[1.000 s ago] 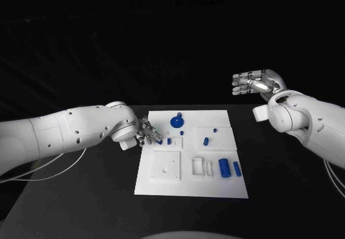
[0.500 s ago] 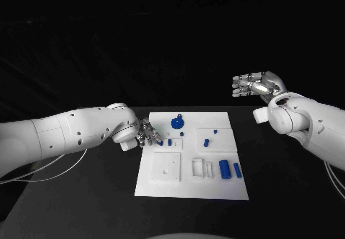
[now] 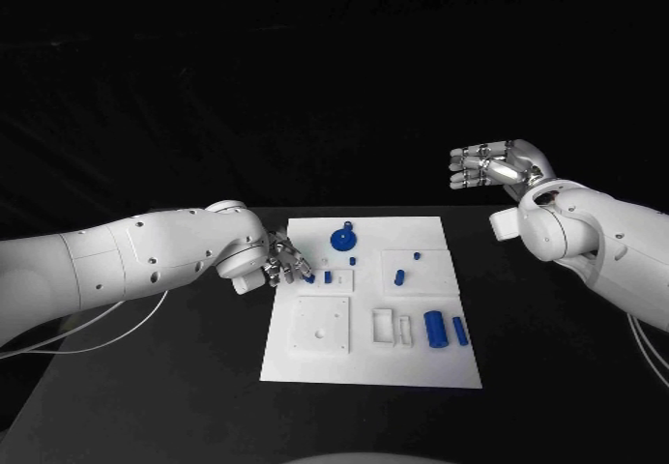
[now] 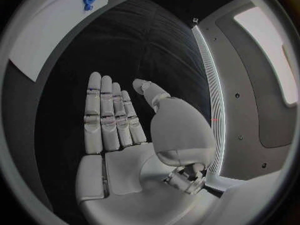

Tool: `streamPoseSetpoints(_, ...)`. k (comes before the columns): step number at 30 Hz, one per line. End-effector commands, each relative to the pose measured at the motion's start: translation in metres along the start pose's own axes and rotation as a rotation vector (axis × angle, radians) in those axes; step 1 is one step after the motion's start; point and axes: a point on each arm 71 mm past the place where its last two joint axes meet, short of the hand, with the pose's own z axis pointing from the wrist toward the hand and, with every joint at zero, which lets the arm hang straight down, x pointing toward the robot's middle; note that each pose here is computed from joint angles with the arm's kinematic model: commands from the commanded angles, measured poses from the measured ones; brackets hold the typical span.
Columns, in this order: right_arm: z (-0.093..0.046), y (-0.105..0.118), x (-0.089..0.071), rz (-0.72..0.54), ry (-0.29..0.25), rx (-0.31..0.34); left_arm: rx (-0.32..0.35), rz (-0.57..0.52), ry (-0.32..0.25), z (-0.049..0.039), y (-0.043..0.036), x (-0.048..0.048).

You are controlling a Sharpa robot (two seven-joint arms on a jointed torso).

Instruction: Assemble the parts on the task board

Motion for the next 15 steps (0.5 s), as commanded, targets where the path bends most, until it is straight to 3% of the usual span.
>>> streamPoseSetpoints(1, -0.0003, 0.0004, 0.0015, 0.005, 0.017, -0.01, 0.0, -0.008, -0.001, 0.0, 0.0007, 0.0033)
streamPoseSetpoints(15, -0.0012, -0.0015, 0.0008, 0.007, 0.016, -0.006, 0.026, -0.054, -0.033, -0.0046, 0.0015, 0.0037)
